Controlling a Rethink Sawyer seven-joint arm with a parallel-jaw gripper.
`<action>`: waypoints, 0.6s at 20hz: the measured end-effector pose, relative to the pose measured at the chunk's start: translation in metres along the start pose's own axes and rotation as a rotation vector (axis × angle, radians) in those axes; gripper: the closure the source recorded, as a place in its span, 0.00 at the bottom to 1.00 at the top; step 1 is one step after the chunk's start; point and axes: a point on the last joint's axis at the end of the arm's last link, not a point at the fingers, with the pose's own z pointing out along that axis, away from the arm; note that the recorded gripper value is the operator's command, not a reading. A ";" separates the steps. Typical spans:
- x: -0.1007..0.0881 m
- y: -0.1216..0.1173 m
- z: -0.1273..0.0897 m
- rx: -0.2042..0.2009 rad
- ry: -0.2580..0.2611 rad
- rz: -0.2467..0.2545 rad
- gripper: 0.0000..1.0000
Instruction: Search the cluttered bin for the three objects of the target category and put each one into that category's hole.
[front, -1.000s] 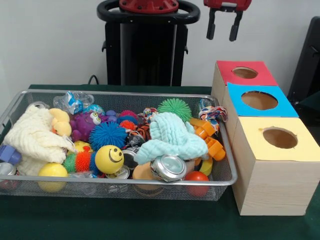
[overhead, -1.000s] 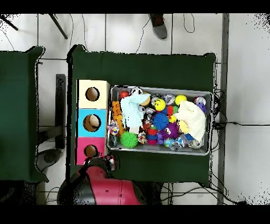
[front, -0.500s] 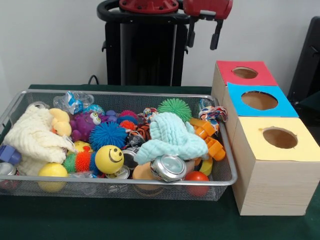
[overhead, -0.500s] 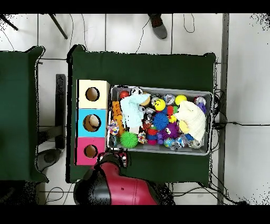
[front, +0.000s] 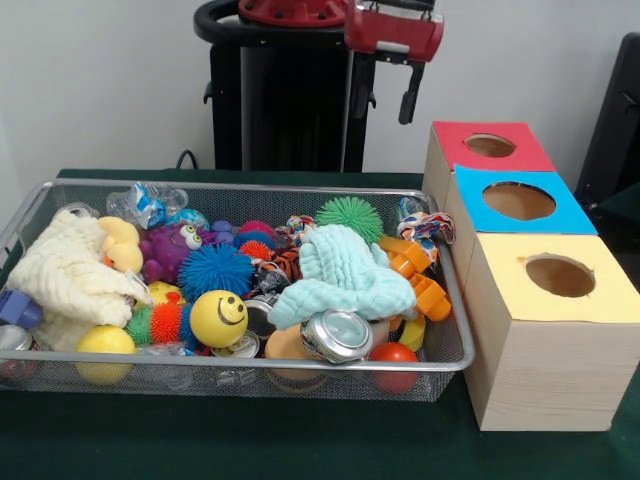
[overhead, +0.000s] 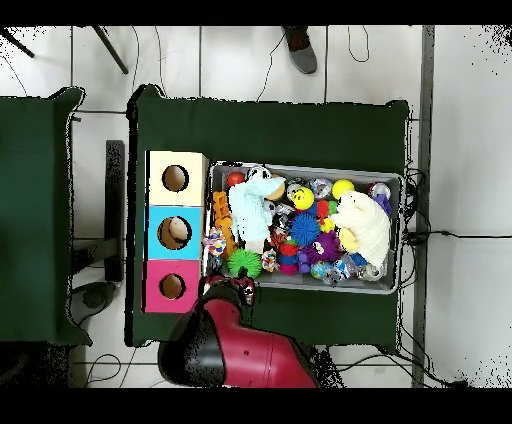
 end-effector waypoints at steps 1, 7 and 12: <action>0.000 -0.002 0.003 0.003 -0.004 0.004 0.00; 0.000 -0.011 0.017 0.015 -0.041 0.029 0.00; -0.003 -0.010 0.023 0.018 -0.082 0.080 0.00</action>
